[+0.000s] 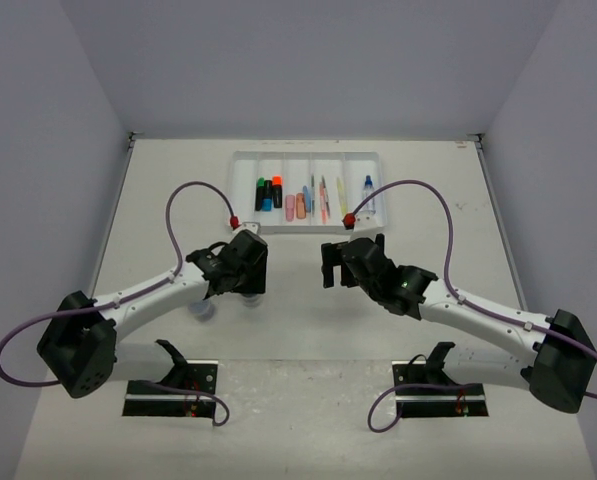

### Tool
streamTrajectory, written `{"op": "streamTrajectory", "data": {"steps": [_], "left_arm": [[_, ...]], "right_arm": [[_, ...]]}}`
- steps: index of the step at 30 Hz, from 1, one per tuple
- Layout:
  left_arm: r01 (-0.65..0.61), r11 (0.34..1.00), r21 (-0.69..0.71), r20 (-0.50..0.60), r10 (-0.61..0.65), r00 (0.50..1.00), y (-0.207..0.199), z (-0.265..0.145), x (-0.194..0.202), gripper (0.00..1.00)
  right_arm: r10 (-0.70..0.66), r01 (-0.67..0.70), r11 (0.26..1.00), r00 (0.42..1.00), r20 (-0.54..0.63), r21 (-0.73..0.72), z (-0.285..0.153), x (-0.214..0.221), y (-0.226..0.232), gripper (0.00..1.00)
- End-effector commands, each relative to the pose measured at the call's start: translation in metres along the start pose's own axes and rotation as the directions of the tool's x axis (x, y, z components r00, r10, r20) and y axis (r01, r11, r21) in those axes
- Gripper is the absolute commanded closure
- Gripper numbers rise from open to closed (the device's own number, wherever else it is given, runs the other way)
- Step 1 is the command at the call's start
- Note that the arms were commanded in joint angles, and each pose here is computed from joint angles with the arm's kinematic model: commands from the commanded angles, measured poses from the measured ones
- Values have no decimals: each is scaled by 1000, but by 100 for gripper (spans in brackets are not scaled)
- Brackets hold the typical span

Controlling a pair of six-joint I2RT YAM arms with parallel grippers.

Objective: Sort the stationery into containers
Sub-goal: Pick up the stationery from the center of the board, then place the stationery in the storage box.

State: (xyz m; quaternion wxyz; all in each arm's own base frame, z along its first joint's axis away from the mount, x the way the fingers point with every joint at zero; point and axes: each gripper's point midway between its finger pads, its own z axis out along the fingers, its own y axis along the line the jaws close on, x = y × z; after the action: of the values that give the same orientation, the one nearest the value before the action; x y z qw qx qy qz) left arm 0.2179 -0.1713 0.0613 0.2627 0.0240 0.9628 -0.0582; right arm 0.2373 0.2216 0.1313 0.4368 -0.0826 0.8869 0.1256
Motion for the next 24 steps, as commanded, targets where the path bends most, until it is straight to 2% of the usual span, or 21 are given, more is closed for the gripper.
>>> {"op": "streamTrajectory", "data": {"steps": [1, 4, 6, 7, 9, 10, 12, 15, 16, 18, 21, 24], "left_arm": [[81, 997, 12, 235, -81, 969, -25, -29, -97, 100], [175, 985, -9, 288, -165, 943, -16, -22, -148, 100], [234, 972, 30, 324, -230, 918, -13, -23, -189, 100], [255, 966, 44, 309, -256, 916, -5, -13, -201, 100], [277, 957, 86, 363, -289, 886, -5, -22, -248, 100], [297, 954, 49, 351, -295, 889, 6, -5, -259, 100], [317, 948, 18, 374, -300, 877, 16, -1, -298, 100], [338, 940, -41, 351, -303, 886, 36, 31, -322, 100], [341, 938, -65, 323, -304, 896, 44, 48, -318, 100], [349, 937, -28, 308, -324, 895, 54, 74, -334, 100], [359, 933, 8, 285, -347, 894, 63, 107, -338, 100], [347, 938, 6, 301, -332, 894, 66, 119, -343, 100]], "right_arm": [[39, -39, 999, 998, 45, 9, -2, -13, -1, 1], [46, -46, 999, 998, 54, 1, -4, -15, -1, 1], [50, -50, 999, 997, 59, 3, -5, -15, -3, 1], [54, -54, 999, 996, 64, -2, -7, -15, -3, 1], [62, -61, 998, 995, 74, -9, -8, -16, -3, 1], [61, -60, 998, 995, 76, -15, -9, -16, -3, 1], [64, -62, 998, 995, 80, -21, -9, -16, -3, 1], [64, -62, 998, 995, 82, -30, -8, -17, 0, 1], [64, -61, 998, 995, 80, -34, -8, -17, 1, 1], [60, -57, 998, 996, 73, -41, -5, -16, 3, 1], [62, -58, 996, 996, 70, -61, -2, -15, 8, 1], [56, -51, 996, 996, 64, -74, -1, -14, 11, 1]]}}
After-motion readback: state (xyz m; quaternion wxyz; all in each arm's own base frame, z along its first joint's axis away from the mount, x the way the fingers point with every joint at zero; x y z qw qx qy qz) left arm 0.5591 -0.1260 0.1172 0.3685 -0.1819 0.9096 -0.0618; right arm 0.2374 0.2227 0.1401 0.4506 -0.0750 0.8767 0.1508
